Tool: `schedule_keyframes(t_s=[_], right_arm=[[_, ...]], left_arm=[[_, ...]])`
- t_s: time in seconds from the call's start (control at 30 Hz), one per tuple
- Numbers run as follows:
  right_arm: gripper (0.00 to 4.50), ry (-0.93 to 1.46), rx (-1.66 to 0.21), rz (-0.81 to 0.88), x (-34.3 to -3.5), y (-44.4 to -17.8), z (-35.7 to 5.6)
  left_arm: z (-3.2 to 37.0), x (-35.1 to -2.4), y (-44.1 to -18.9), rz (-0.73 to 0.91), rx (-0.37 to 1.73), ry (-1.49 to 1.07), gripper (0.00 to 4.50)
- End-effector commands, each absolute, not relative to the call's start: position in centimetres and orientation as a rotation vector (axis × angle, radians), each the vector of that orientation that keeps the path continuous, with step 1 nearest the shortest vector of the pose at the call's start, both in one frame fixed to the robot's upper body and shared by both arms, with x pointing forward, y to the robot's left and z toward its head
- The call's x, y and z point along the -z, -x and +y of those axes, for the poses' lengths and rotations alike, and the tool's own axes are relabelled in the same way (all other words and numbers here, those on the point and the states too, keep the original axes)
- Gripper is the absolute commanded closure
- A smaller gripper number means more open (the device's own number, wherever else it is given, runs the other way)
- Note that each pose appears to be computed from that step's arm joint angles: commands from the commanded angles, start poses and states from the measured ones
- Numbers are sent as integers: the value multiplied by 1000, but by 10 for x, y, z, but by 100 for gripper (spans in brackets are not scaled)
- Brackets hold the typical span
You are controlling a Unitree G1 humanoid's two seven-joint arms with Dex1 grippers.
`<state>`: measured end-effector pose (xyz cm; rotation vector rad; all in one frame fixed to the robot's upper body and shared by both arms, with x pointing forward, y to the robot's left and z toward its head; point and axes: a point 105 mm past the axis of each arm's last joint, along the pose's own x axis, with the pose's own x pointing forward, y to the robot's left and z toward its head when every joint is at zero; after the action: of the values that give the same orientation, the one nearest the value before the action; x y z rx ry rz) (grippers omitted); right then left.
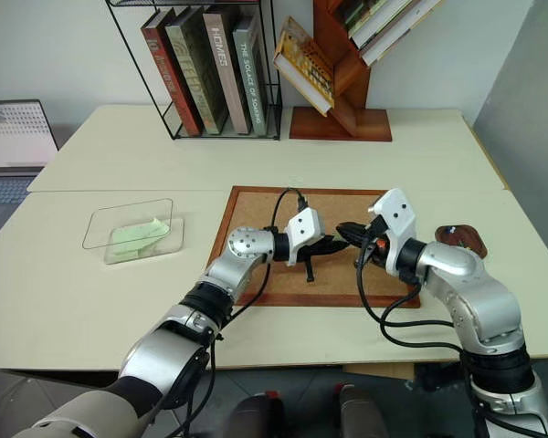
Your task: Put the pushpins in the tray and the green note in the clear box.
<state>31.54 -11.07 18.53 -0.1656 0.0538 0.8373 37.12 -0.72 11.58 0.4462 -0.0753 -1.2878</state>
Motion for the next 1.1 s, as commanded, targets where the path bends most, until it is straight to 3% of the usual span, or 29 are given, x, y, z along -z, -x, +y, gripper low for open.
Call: schedule_keyframes(t_s=[0.03,0.27,0.43,0.63,0.93,1.1], right_arm=[[450,147,-807,-24,-212,-311,-120],[450,126,-730,-19,-218,-311,-140],[450,190,-508,24,-215,-317,-202],[450,333,-238,178,-179,-324,-275],[450,357,-131,293,-133,-344,-306],[342,371,-100,311,-122,-353,-314]], left_arm=[[-8,-127,-375,-127,1256,-448,443],[-6,-123,-375,-122,1240,-449,443],[6,-126,-376,-142,1194,-445,443],[19,-133,-370,-174,1149,-465,443],[20,-136,-361,-179,1141,-483,443],[22,-139,-360,-185,1123,-474,450]])
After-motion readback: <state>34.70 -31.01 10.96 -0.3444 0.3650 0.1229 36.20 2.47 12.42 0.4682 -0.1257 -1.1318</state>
